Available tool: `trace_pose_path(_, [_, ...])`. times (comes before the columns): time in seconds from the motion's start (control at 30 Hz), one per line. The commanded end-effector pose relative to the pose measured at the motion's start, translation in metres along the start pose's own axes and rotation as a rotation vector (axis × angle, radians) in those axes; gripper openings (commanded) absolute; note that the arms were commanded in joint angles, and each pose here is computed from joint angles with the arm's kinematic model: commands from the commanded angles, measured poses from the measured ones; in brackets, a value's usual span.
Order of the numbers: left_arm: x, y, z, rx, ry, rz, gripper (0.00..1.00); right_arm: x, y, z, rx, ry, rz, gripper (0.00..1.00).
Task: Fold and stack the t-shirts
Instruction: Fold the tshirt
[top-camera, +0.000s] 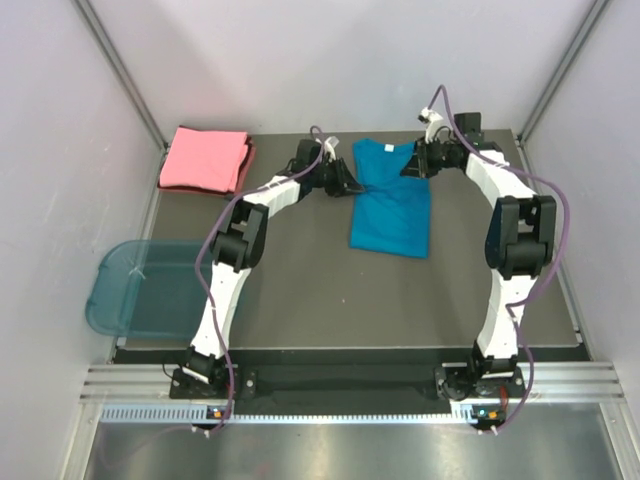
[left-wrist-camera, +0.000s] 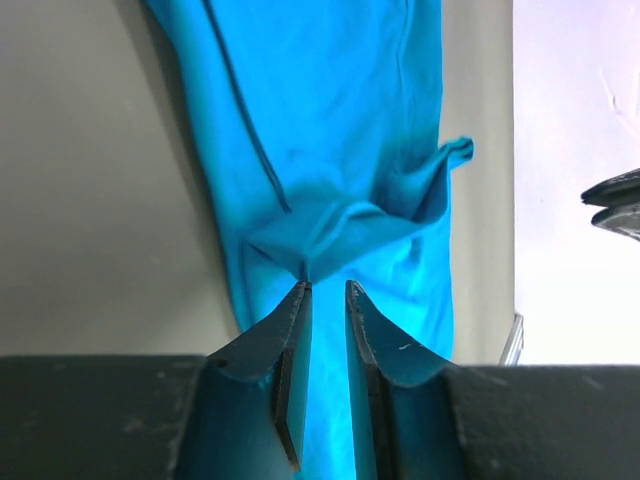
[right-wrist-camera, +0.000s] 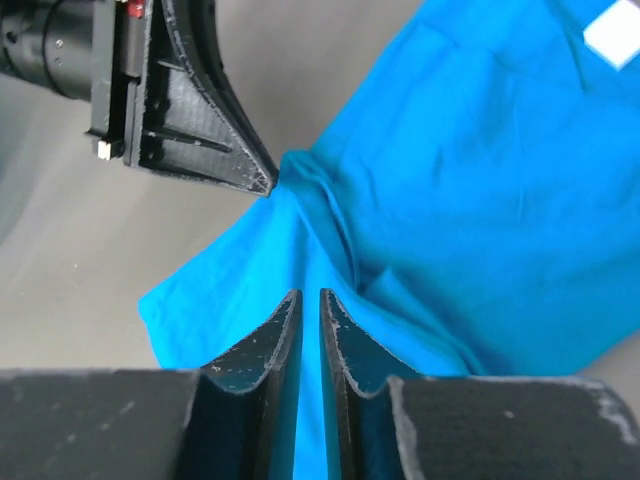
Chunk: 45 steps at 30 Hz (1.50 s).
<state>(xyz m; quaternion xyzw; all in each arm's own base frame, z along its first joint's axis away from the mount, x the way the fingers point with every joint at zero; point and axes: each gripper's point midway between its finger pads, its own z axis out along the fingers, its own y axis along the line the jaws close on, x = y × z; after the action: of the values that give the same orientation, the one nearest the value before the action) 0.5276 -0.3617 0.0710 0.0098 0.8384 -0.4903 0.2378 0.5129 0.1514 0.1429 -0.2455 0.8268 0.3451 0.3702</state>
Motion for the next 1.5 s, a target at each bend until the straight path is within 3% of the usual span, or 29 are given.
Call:
trace_pose_path(0.0, [-0.002,-0.049,-0.012,0.076,-0.010,0.088,0.24,-0.002,0.001,-0.021,0.094,0.001,0.024,0.12])
trace_pose_path(0.2, [0.000,-0.039,-0.019,-0.032,-0.068,0.137,0.25,0.032,-0.008,-0.016,0.121,0.079,0.069,0.12])
trace_pose_path(0.4, [-0.002,-0.051,-0.009,-0.006,-0.067,0.171,0.26,0.049,-0.035,0.005,0.158,0.090,0.093,0.11])
trace_pose_path(0.77, [-0.027,-0.019,0.015,-0.049,-0.129,0.177,0.27,0.044,-0.062,0.019,0.208,0.062,0.078,0.13])
trace_pose_path(0.97, [-0.049,-0.005,0.006,-0.121,-0.181,0.190,0.26,0.023,-0.068,0.013,0.258,-0.029,0.069,0.15])
trace_pose_path(1.13, [-0.070,-0.025,-0.020,-0.176,-0.257,0.298,0.39,0.028,-0.067,0.018,0.240,-0.022,0.095,0.16])
trace_pose_path(1.47, [-0.041,-0.015,-0.012,-0.114,-0.123,0.322,0.41,0.010,-0.056,-0.018,0.286,-0.075,0.198,0.42])
